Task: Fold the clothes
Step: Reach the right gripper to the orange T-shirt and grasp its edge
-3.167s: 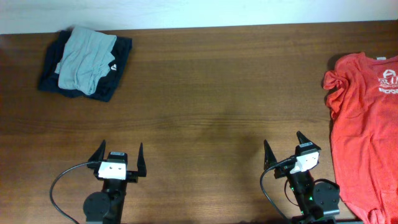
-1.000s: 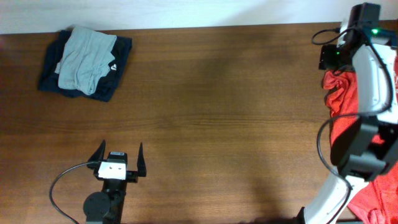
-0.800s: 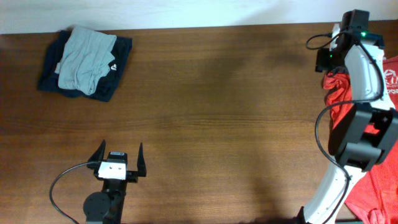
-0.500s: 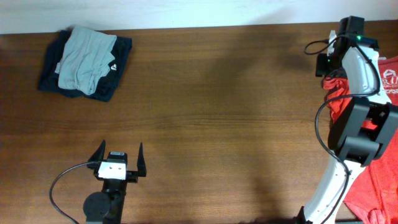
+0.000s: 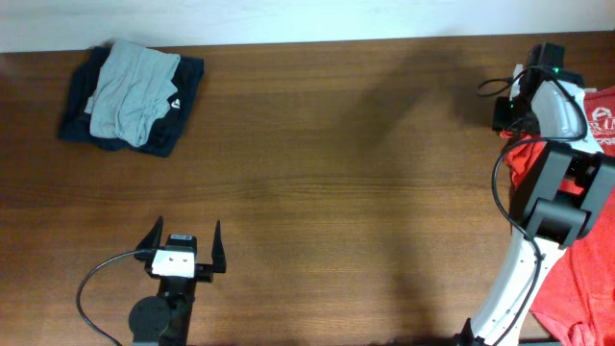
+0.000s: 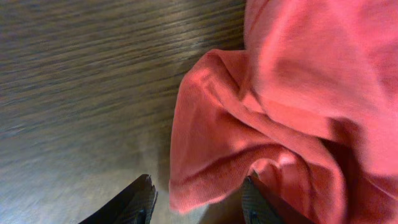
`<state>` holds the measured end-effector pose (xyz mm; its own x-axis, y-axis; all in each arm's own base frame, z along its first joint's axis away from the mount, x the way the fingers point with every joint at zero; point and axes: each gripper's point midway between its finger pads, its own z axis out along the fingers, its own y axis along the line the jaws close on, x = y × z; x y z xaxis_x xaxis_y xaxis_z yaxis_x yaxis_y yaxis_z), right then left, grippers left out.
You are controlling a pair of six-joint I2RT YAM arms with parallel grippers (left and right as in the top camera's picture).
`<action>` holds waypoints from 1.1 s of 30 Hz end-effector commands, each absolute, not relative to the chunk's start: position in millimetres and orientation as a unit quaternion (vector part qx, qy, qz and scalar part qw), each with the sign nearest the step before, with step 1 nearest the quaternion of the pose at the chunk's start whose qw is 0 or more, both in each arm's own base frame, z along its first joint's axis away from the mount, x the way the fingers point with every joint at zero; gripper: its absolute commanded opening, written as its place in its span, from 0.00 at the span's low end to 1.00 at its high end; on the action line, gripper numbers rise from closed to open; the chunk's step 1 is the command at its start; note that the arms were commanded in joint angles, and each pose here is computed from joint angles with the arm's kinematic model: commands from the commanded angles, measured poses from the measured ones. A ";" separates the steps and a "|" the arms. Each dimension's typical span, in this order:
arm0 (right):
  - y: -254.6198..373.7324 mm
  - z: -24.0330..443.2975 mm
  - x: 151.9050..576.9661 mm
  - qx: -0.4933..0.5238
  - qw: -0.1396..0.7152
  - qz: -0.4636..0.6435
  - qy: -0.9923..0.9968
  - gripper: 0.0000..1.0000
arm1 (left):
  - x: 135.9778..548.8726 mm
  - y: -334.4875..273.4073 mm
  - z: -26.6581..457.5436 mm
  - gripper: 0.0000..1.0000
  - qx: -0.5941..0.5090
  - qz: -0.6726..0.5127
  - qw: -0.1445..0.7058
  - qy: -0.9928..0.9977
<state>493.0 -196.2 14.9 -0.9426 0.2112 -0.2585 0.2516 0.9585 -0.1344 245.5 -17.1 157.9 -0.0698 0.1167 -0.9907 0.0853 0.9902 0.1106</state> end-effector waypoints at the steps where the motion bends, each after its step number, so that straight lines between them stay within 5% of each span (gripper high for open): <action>1: -195.4 2.3 494.2 0.115 0.116 -0.082 0.983 0.54 | 245.4 -17.0 156.6 0.99 0.074 0.018 0.679 0.730; 6: -196.3 -6.3 496.6 0.115 0.116 -0.082 0.983 0.59 | 245.4 -17.0 156.6 0.99 0.074 0.018 0.679 0.730; 12: -197.4 -4.0 499.6 0.115 0.122 -0.084 0.982 0.19 | 245.4 -17.1 156.6 0.99 0.074 0.018 0.679 0.730; 16: -197.2 5.5 501.4 0.115 0.125 -0.085 0.982 0.05 | 245.4 -17.0 156.6 0.99 0.074 0.018 0.679 0.730; 33: -227.4 255.8 484.9 0.149 0.270 -0.135 0.942 0.04 | 245.4 -17.1 156.6 0.99 0.074 0.018 0.679 0.730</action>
